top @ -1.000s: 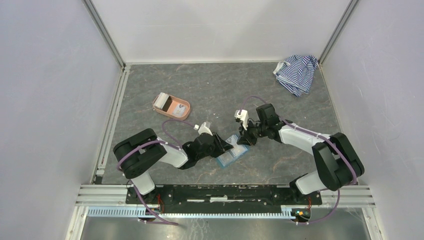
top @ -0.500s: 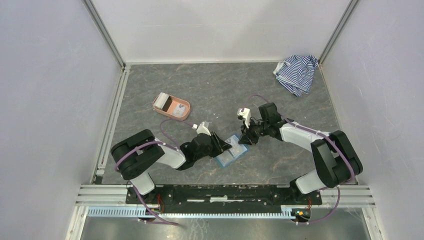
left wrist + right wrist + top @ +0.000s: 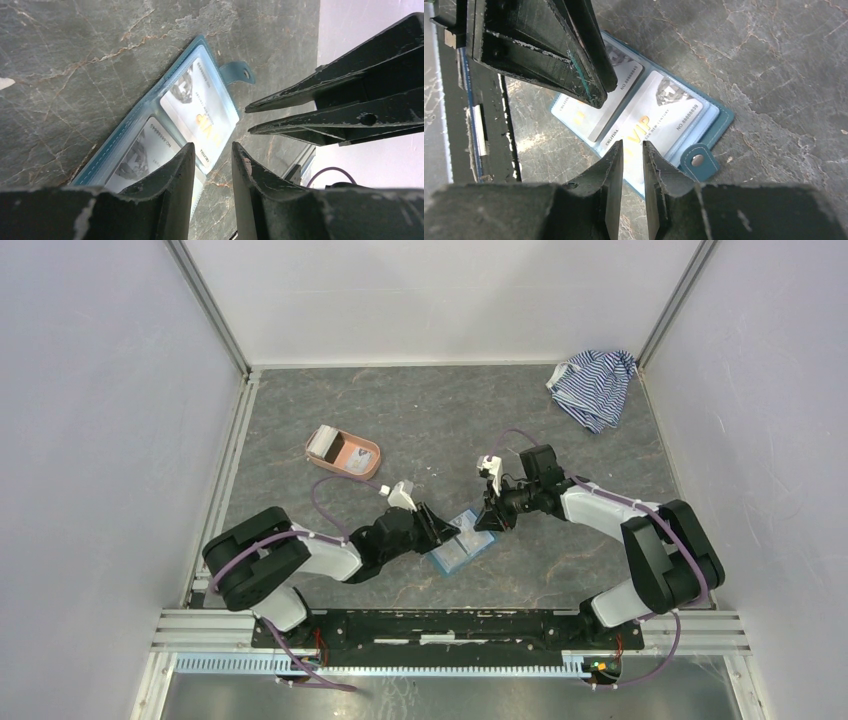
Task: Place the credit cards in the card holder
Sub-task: Insert the credit card into the card holder.
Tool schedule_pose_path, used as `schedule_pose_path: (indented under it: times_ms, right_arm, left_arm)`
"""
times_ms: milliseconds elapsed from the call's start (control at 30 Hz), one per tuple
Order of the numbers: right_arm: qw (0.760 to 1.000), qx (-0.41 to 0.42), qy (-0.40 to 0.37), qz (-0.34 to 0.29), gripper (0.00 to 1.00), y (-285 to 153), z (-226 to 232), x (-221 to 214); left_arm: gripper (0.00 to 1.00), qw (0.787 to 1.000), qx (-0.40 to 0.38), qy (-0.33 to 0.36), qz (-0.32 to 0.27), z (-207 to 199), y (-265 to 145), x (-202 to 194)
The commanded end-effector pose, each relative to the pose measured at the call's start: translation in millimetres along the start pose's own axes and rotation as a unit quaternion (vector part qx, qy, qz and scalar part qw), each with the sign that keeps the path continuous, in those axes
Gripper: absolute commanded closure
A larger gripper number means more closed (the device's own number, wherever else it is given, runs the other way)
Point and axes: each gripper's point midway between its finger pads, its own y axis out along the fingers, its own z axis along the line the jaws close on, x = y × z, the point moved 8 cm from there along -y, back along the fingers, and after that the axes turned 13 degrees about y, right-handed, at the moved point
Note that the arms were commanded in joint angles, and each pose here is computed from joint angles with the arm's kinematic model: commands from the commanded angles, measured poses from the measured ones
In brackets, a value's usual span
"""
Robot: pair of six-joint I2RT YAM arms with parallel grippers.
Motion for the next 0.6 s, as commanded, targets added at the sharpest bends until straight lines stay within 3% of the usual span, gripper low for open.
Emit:
schedule_pose_path:
  times_ms: [0,200,300,367,467,567]
  right_arm:
    - [0.999,0.030,-0.003,-0.022,0.73,1.1,2.3,12.9]
    - [0.999,0.032,0.026,-0.018,0.70,5.3,0.3,8.5]
    - [0.999,0.021,0.035,-0.016,0.67,6.1,-2.2,7.7]
    - [0.999,0.012,0.043,-0.015,0.65,6.1,-4.4,7.0]
    - [0.998,0.001,0.054,-0.015,0.64,5.9,-8.3,5.8]
    - [0.998,-0.011,0.064,-0.012,0.63,5.9,-11.8,3.8]
  left_arm:
    - [0.60,0.999,-0.018,0.035,-0.027,-6.5,-7.3,11.3]
    - [0.59,0.996,-0.014,0.058,-0.068,-5.0,-25.1,22.5]
    - [0.53,0.993,0.006,0.069,-0.098,1.6,-39.5,29.4]
    - [0.39,0.989,0.028,0.076,-0.124,6.4,-50.0,36.1]
    - [0.12,0.983,0.059,0.071,-0.159,19.0,-66.9,40.8]
    - [0.01,0.978,0.035,0.061,-0.198,26.7,-87.4,43.2]
